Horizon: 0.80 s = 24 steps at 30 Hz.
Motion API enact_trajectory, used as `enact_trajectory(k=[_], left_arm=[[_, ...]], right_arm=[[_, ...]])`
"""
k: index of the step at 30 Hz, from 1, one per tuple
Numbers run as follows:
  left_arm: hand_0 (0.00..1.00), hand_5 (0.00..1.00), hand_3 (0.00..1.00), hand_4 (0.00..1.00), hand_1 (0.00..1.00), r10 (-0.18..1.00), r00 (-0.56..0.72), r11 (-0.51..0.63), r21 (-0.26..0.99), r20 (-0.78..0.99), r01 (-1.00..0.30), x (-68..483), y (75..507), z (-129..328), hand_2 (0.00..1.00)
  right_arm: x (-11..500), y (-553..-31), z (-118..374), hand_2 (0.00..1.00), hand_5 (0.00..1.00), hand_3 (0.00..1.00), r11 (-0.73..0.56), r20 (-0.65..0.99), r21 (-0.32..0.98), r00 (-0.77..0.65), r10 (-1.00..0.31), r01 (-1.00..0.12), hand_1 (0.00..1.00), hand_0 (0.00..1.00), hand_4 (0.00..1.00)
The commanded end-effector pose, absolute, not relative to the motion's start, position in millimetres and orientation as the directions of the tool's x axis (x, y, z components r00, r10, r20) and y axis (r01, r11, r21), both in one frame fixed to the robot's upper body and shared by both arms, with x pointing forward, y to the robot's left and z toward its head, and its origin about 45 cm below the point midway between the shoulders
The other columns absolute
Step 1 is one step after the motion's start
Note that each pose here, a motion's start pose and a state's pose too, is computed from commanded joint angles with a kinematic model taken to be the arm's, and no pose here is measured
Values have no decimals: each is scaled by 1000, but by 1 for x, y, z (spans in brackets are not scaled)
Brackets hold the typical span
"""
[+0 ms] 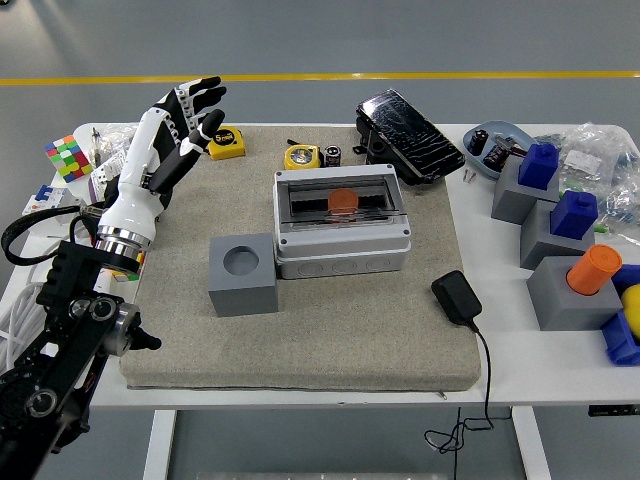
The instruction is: Fetch the battery,place it into the box,close the lid of the box
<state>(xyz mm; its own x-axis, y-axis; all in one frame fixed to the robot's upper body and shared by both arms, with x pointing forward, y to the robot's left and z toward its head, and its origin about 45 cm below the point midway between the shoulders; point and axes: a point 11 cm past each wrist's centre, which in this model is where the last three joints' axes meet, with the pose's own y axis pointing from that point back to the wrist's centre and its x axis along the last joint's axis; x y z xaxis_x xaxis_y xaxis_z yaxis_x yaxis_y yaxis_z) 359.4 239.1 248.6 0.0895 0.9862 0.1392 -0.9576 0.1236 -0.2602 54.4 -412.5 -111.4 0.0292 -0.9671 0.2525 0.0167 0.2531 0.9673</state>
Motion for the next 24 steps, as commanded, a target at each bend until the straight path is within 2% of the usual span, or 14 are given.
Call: enact_trajectory(k=[9, 24], left_arm=[[664, 681, 757, 998, 773, 990, 34, 67, -238, 139, -969, 350, 266, 244, 751], [655, 711, 755, 998, 769, 985, 22, 63, -239, 169, -969, 347, 272, 250, 750]], right_arm=[[61, -415, -110, 672, 579, 576, 256, 256, 967, 26, -966, 3, 663, 642, 971], [66, -416, -108, 672, 579, 576, 259, 259, 966, 27, -966, -7, 663, 642, 971]])
